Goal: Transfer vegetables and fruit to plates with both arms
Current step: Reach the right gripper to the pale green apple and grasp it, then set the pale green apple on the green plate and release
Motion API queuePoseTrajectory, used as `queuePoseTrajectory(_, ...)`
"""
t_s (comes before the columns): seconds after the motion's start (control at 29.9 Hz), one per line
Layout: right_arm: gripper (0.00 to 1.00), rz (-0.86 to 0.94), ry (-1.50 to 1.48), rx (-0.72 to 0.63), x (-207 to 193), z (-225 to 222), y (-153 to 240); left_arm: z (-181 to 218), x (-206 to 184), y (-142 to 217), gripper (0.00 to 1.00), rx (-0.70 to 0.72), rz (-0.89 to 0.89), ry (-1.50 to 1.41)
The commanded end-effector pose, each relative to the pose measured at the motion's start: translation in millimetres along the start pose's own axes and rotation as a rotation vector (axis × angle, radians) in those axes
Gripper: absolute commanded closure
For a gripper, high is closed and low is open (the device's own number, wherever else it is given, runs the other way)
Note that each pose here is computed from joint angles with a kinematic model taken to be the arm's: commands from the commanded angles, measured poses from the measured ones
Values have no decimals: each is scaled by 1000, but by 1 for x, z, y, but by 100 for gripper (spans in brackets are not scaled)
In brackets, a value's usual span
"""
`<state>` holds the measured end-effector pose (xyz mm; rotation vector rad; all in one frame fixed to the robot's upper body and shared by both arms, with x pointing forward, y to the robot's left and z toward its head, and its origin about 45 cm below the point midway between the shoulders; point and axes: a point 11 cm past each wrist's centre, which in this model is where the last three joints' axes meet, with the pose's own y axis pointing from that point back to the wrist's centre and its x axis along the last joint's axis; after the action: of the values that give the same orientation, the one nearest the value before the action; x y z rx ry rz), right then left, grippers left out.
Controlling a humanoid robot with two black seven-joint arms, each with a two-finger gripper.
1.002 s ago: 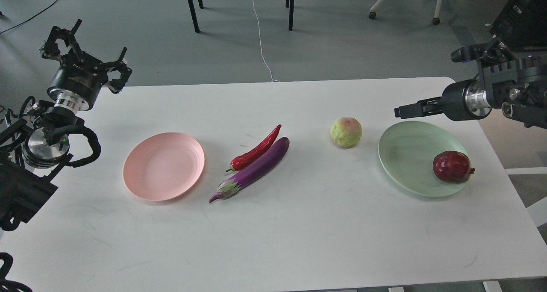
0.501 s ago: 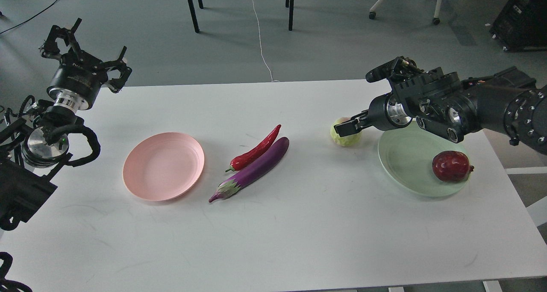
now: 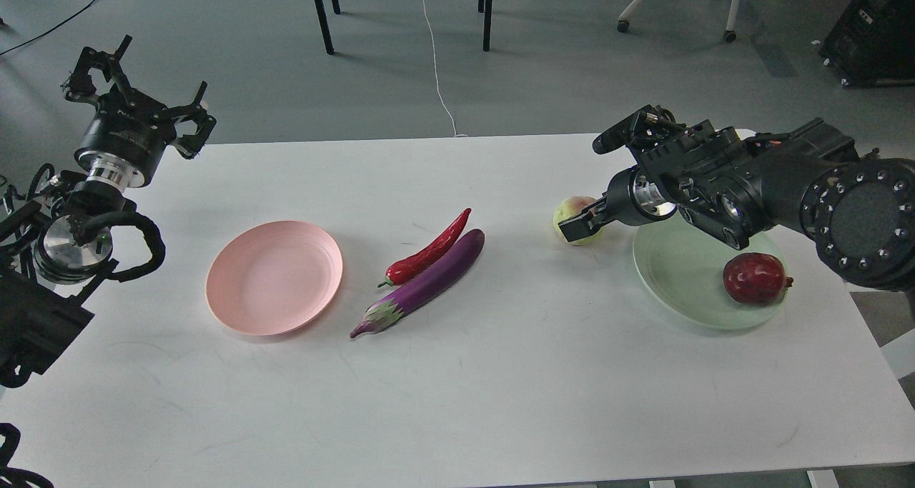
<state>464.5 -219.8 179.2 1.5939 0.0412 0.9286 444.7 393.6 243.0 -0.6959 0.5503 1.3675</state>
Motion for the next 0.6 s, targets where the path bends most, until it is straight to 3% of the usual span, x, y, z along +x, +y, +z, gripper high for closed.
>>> queuePoseTrajectory(0.0,2,-1,-24,-9,-5,4,-4,0,1,0,2,-3,3,1)
queuePoseTrajectory(0.27,10,-10,-94,-34,-19,7,-21,-1,2,1,2,-1,7,2)
queuePoseTrajectory(0.57,44,36,-72,-42,11,11,-7,3,4,1,2,-6,10,-6)
